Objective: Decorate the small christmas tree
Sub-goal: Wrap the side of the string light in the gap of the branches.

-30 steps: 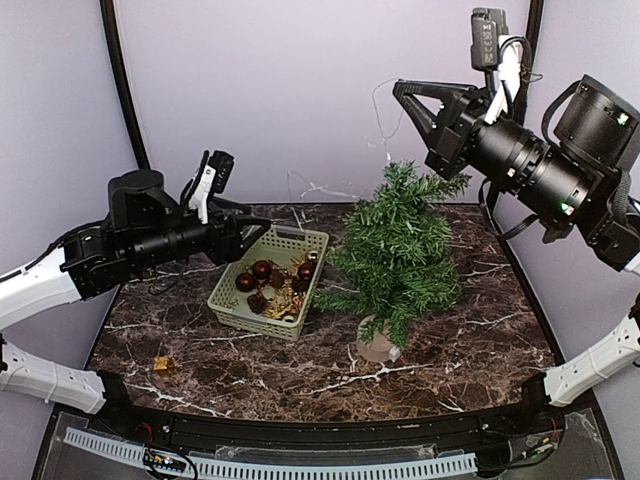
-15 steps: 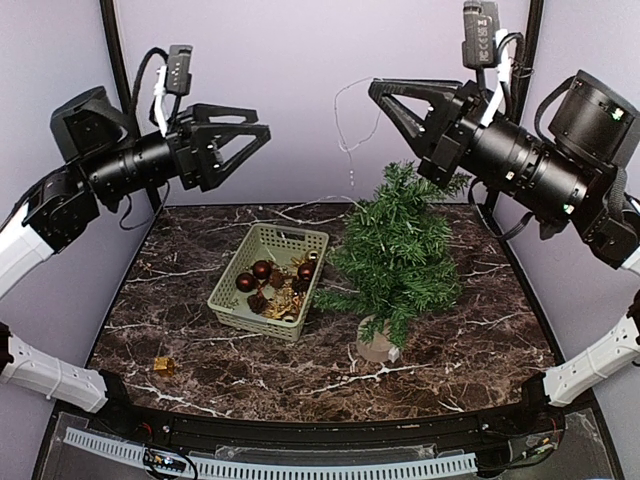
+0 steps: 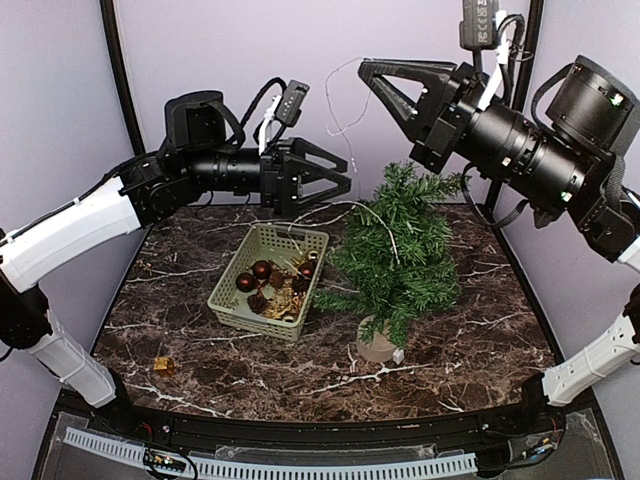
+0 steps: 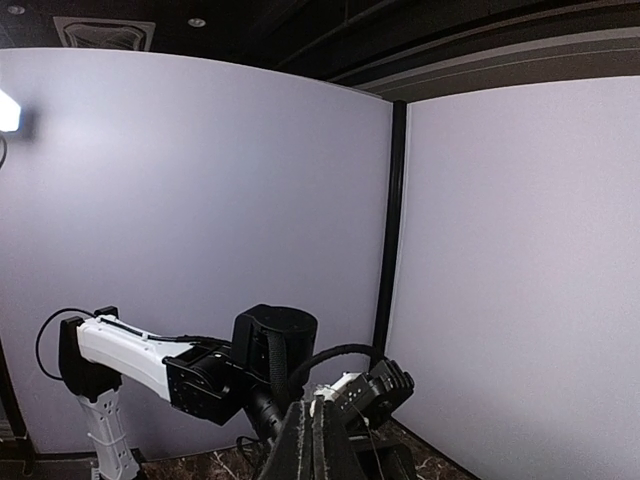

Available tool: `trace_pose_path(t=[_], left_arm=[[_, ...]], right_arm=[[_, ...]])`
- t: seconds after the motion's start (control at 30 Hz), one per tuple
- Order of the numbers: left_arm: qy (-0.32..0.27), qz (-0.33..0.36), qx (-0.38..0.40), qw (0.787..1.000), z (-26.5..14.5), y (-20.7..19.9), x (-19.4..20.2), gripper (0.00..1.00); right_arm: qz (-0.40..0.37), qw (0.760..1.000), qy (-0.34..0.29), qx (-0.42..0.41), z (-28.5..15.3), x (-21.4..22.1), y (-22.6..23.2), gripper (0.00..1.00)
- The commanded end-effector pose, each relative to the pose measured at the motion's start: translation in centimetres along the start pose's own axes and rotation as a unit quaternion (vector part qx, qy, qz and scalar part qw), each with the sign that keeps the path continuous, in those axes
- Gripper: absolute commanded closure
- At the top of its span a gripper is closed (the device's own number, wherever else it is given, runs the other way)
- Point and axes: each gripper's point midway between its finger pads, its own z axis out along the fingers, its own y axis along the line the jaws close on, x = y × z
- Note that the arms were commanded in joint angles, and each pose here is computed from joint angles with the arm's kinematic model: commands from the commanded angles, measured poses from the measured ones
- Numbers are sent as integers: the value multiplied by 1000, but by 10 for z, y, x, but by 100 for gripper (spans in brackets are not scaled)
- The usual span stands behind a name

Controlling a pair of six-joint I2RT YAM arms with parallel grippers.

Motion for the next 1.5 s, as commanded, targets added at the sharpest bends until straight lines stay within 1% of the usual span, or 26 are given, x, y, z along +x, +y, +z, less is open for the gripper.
trace_pose_path(t=[0.0, 0.23, 0.43, 0.67, 0.7, 0.73, 0.77, 0.8, 0.83, 0.87, 0.9, 0.93, 0.97, 1.0, 1.03, 1.07, 1.1, 1.2, 1.3, 1.47], left_arm=[[-32, 35, 64, 997, -7, -41, -30, 6], [-45, 30, 89, 995, -7, -50, -31, 6], [-32, 16, 95, 995, 11, -46, -25, 6], [-25, 5, 72, 997, 22, -36, -19, 8], [-25, 5, 75, 997, 22, -37, -19, 15], [-25, 4, 83, 996, 22, -39, -19, 19], [-24, 3, 87, 996, 23, -40, -18, 34], [-26, 2, 97, 995, 22, -44, -19, 41], [-25, 0, 101, 995, 21, -46, -18, 51], [-31, 0, 106, 994, 20, -48, -20, 57], [-35, 0, 102, 994, 17, -49, -21, 67], [-41, 1, 99, 994, 16, -49, -23, 71], [-50, 2, 80, 996, 12, -46, -26, 76], [-57, 12, 65, 996, 5, -47, -31, 79], [-63, 11, 32, 997, 4, -37, -31, 79], [-66, 23, 11, 997, -4, -37, -35, 81], [-71, 25, -27, 997, -8, -25, -34, 81], [-72, 45, -94, 992, -30, -9, -37, 84], [-69, 58, -165, 982, -50, 11, -40, 85], [-81, 85, -241, 963, -79, 32, -54, 86]], right_arm=[[3, 999, -34, 12, -1, -22, -4, 100], [6, 999, -32, 21, -3, -17, -7, 100], [5, 999, -31, 22, -2, -14, -7, 100], [5, 999, -33, 28, -6, -14, -10, 100], [4, 999, -33, 30, -6, -14, -10, 100], [4, 999, -33, 33, -7, -14, -12, 100], [4, 999, -34, 37, -8, -14, -13, 100], [4, 999, -34, 42, -8, -14, -15, 100], [3, 998, -34, 46, -9, -13, -16, 100], [2, 998, -35, 53, -10, -13, -19, 100], [0, 998, -34, 62, -11, -12, -22, 100], [-2, 997, -34, 72, -12, -12, -25, 100], [-4, 996, -32, 86, -13, -10, -30, 100], [-6, 994, -30, 101, -14, -9, -35, 100], [-9, 993, -27, 114, -15, -9, -40, 100], [-12, 992, -25, 126, -17, -8, -44, 100], [-14, 990, -24, 135, -19, -9, -47, 100], [-21, 987, -20, 156, -25, -11, -56, 100], [-26, 984, -22, 177, -32, -16, -65, 100], [-49, 974, -11, 223, -39, -16, -80, 100]])
